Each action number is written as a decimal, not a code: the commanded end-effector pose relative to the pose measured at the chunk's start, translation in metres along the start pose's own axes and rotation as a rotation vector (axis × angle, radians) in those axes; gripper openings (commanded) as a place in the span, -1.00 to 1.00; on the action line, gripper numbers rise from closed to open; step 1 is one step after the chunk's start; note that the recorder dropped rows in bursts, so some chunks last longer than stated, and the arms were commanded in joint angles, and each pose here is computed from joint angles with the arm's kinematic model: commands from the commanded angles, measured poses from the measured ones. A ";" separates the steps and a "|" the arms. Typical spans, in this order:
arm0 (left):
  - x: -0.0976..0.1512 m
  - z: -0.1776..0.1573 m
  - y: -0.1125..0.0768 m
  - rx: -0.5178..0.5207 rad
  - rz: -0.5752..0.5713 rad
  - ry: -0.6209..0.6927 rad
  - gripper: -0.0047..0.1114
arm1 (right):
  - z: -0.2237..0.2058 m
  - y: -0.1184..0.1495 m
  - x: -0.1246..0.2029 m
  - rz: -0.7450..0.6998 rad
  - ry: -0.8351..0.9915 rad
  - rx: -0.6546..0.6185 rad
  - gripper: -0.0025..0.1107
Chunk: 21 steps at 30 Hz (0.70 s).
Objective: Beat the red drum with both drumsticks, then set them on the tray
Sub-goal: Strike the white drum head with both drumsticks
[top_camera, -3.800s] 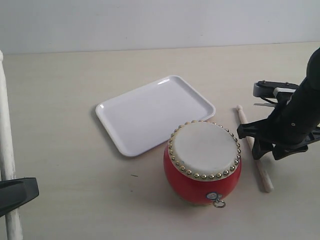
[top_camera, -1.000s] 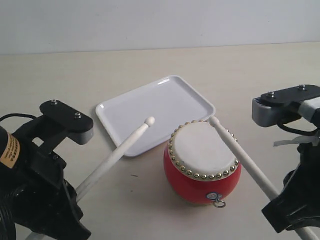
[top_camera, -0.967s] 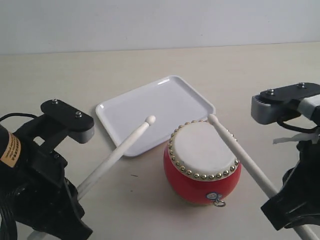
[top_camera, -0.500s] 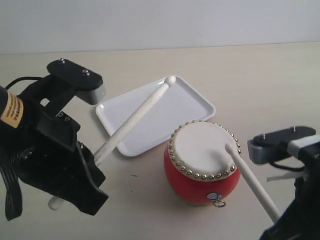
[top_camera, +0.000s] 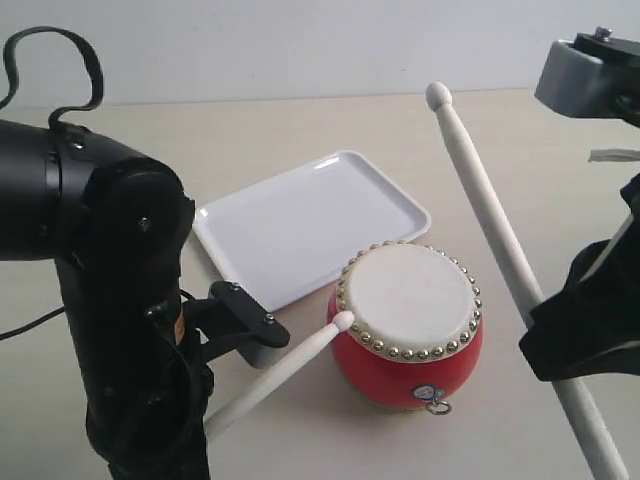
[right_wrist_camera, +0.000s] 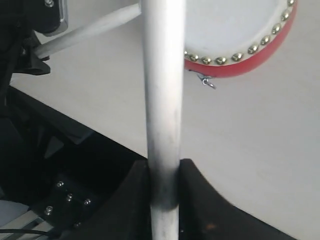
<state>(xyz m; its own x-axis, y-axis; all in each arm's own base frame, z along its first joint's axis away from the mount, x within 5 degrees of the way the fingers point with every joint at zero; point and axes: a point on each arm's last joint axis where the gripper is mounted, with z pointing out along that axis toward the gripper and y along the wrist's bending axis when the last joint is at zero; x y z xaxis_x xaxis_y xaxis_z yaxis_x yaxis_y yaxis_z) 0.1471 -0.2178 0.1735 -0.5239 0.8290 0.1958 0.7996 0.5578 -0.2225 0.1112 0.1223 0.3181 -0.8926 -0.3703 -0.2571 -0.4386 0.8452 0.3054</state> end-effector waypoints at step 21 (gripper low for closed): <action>0.043 -0.078 -0.022 -0.025 0.025 -0.398 -0.92 | 0.031 -0.009 -0.004 -0.025 0.126 0.072 -0.96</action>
<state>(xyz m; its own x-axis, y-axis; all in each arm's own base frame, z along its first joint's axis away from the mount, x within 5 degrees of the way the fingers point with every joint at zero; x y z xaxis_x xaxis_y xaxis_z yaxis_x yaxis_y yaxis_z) 0.1217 -0.1849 0.2772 -0.5831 0.7795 -0.2288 0.8120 0.5511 -0.1921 0.1283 0.1294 0.2566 -0.8967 -0.4424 -0.0138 -0.4382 0.8828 0.1695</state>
